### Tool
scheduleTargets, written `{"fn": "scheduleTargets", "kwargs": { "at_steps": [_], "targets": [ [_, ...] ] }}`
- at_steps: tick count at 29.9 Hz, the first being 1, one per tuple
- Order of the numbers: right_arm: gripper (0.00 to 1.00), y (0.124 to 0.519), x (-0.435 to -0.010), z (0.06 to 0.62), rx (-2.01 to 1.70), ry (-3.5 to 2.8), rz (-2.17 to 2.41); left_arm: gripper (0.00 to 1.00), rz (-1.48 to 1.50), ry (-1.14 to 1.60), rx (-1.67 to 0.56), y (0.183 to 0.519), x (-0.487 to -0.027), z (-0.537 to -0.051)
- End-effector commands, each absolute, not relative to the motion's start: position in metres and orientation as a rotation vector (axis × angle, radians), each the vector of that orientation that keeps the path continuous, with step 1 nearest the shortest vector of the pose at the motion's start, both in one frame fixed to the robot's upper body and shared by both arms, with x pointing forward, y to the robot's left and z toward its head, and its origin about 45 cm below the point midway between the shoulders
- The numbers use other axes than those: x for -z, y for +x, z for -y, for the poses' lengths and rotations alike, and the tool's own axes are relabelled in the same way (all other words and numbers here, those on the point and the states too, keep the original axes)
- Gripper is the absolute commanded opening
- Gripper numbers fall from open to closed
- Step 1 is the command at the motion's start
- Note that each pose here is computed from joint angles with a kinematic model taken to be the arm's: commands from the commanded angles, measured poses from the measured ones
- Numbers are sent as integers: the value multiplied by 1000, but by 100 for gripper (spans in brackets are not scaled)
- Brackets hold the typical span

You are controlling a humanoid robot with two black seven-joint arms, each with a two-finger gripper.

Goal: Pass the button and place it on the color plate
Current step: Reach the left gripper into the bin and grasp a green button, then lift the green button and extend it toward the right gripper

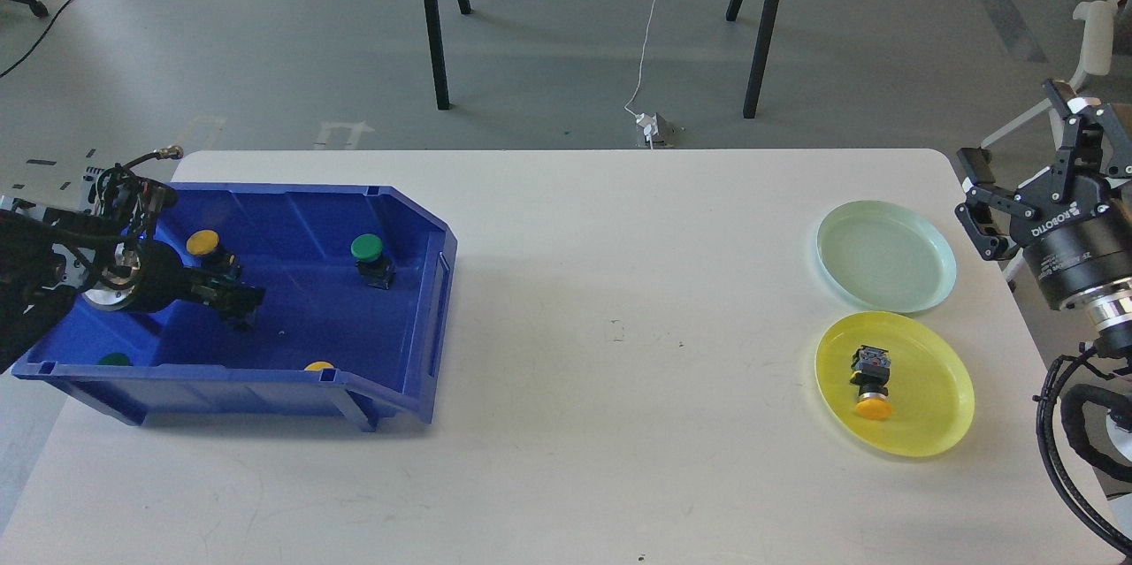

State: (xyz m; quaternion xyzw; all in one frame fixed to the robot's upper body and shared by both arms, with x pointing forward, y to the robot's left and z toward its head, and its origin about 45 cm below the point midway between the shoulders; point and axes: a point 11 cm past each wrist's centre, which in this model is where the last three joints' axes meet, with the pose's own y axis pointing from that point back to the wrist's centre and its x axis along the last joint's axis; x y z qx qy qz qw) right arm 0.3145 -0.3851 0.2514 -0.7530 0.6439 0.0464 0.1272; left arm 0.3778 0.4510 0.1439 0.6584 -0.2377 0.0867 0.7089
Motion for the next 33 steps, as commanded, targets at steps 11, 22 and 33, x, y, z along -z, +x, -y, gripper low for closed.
{"fn": "scheduleTargets", "kwargs": {
  "at_steps": [11,22,33],
  "targets": [
    [96,312,-247,386,-150,-2193,-1884,4,521,1490,-178,372,-143,-461],
    [96,309,-239,388,-167,-2196,-1904,4,619,1212,-248,347,-234,-434],
    [96,303,-227,375,-232,-2207,-1872,4,542,411,-400,358,-321,-279]
  ]
}}
